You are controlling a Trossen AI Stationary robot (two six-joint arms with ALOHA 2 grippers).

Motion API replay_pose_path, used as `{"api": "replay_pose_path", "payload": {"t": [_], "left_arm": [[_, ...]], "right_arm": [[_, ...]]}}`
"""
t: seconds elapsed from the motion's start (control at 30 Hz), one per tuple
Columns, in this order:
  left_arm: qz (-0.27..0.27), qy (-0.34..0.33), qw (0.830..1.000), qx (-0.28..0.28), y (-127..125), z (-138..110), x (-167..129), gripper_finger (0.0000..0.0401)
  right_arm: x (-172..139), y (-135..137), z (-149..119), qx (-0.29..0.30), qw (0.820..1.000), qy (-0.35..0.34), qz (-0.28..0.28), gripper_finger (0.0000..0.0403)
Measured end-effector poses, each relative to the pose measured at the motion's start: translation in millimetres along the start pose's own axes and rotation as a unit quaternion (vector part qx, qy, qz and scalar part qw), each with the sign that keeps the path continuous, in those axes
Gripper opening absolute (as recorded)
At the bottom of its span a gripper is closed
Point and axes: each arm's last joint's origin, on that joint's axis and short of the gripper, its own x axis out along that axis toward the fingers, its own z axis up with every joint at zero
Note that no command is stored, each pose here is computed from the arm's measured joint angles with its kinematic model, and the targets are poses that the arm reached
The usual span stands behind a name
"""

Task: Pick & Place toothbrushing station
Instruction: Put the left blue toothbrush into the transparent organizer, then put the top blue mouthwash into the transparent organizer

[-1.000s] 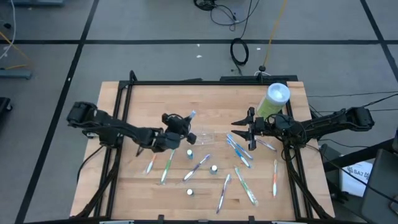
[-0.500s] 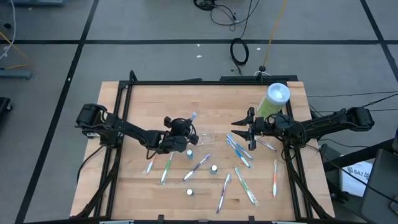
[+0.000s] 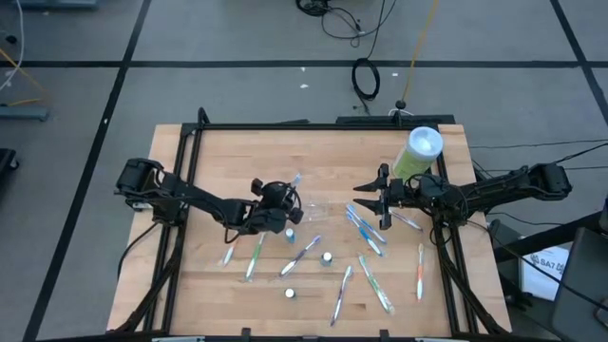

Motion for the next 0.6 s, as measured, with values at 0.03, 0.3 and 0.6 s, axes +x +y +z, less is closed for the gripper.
{"api": "replay_pose_path", "payload": {"t": [0.03, 0.3, 0.6], "left_arm": [[-0.004, 0.002, 1.0, 0.001, 0, 0, 0, 0.0106], [-0.009, 0.043, 0.999, 0.018, 11, 6, -11, 0.0164], [-0.096, 0.068, 0.991, 0.063, 27, 40, -39, 0.0215]], "right_arm": [[0, 0, 0, 0.0, 1.0, 0.0, 0.0, 0.0139], [0, 0, -1, 0.024, 1.0, 0.004, 0.0, 0.014], [0, -1, -2, 0.037, 0.999, 0.01, -0.022, 0.0186]]}}
